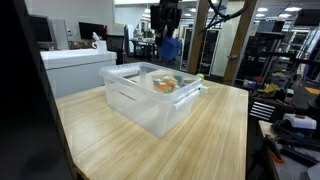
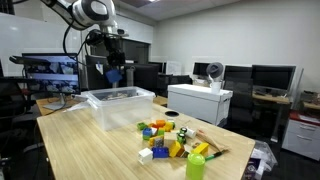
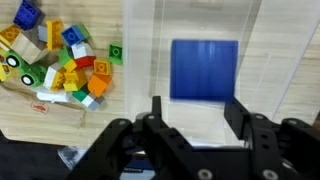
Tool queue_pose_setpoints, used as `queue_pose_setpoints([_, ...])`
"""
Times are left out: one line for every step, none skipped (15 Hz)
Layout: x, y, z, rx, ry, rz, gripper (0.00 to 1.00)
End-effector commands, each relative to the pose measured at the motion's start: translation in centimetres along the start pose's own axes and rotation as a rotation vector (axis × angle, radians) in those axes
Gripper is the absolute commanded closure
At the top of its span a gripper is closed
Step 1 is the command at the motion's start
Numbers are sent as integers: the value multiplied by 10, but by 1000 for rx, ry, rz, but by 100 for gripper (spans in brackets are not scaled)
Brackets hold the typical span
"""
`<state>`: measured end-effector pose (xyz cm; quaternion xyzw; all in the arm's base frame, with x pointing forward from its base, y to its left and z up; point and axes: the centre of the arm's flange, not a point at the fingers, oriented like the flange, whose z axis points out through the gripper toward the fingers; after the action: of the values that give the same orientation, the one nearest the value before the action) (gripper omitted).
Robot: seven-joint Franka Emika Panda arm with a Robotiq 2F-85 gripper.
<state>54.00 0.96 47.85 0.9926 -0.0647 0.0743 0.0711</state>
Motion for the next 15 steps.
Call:
queue_pose_setpoints([-11,16,37,-70,18,74,4])
queue_pose_setpoints([-11,28,46,-82,14,100,0])
queue_pose_setpoints([-11,40,52,-84,14,129,0])
queue_pose_setpoints([-11,57,58,-71,12,163,0])
queue_pose_setpoints([-11,75,64,-56,3,194,0])
queue_pose_setpoints([-11,99,71,-43,-17,229,0])
queue_pose_setpoints([-13,122,77,-21,-47,272,0])
queue_pose_setpoints([-15,142,84,3,-77,299,0])
queue_pose_setpoints([-18,162,93,48,-111,293,0])
queue_pose_setpoints([-20,178,103,81,-131,291,0])
queue_pose_setpoints([-23,193,114,109,-148,287,0])
queue_pose_setpoints([-25,207,129,131,-165,283,0])
queue_pose_setpoints([-28,220,141,148,-181,283,0])
queue_pose_setpoints([-29,228,153,162,-196,269,0])
queue_pose_setpoints([-30,235,165,176,-211,249,0])
